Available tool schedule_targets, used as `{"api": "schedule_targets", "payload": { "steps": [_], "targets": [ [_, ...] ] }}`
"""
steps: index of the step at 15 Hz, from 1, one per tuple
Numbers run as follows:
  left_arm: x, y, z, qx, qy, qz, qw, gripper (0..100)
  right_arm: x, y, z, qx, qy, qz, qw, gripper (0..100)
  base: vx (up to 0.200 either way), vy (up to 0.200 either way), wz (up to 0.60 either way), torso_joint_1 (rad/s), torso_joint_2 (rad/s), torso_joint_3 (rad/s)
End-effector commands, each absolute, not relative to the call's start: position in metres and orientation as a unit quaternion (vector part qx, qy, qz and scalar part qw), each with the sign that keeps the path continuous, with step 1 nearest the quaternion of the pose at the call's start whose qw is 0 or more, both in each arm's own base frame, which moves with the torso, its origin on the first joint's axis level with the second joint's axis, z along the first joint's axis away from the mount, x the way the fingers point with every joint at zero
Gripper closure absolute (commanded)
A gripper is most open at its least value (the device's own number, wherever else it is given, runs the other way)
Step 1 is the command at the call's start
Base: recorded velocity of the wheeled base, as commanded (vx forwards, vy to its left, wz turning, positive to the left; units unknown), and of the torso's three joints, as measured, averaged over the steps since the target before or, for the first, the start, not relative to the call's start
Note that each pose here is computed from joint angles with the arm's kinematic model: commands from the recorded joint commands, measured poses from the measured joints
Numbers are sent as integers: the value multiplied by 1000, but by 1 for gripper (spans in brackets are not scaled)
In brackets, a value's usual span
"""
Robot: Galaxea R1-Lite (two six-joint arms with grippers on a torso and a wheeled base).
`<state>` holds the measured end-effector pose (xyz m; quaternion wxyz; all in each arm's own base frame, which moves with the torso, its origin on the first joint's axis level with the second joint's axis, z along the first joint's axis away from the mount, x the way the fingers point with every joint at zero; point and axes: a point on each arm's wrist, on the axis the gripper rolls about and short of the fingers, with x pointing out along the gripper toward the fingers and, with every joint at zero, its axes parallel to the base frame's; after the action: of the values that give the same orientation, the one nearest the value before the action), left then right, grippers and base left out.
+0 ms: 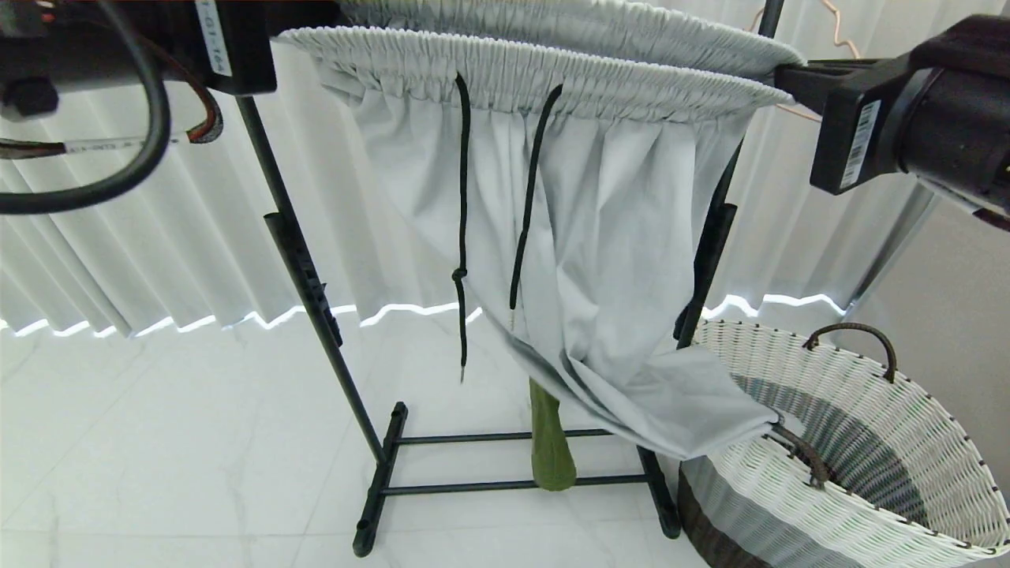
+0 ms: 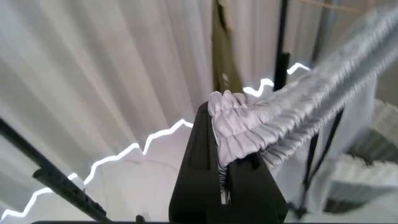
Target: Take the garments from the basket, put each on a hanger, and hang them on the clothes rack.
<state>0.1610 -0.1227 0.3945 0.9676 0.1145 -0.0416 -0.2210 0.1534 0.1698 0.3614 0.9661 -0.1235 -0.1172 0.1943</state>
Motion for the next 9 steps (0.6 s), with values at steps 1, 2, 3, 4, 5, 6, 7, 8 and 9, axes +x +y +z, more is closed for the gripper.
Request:
{"api": "schedule_targets", "payload": {
  "steps": [1, 2, 3, 4, 5, 6, 7, 8, 9],
  "targets": [
    [137, -121, 393, 117, -52, -252, 959, 100, 147, 160, 379, -114, -135, 184, 967, 100, 0, 0, 0, 0, 0, 0],
    [135, -121, 388, 127, -47, -257, 957, 100, 145, 157, 389, -109, -141, 182, 967, 100, 0, 0, 0, 0, 0, 0],
    [133, -119, 386, 138, -50, -256, 955, 100, 142, 153, 398, -109, -145, 179, 967, 100, 0, 0, 0, 0, 0, 0],
    [133, -119, 388, 146, -55, -255, 954, 100, 138, 147, 407, -112, -150, 177, 966, 100, 0, 0, 0, 0, 0, 0],
    [132, -118, 392, 143, -63, -255, 954, 100, 133, 141, 412, -120, -151, 177, 965, 100, 0, 0, 0, 0, 0, 0],
    [129, -118, 399, 140, -75, -257, 953, 100, 128, 136, 416, -124, -151, 178, 964, 100, 0, 0, 0, 0, 0, 0],
    [125, -120, 401, 141, -82, -266, 950, 100, 124, 132, 417, -130, -148, 179, 964, 100, 0, 0, 0, 0, 0, 0],
    [122, -121, 403, 138, -87, -277, 947, 100, 121, 128, 417, -134, -144, 181, 964, 100, 0, 0, 0, 0, 0, 0],
    [117, -125, 405, 136, -91, -292, 942, 100, 120, 128, 416, -136, -142, 184, 963, 100, 0, 0, 0, 0, 0, 0]
  ]
}}
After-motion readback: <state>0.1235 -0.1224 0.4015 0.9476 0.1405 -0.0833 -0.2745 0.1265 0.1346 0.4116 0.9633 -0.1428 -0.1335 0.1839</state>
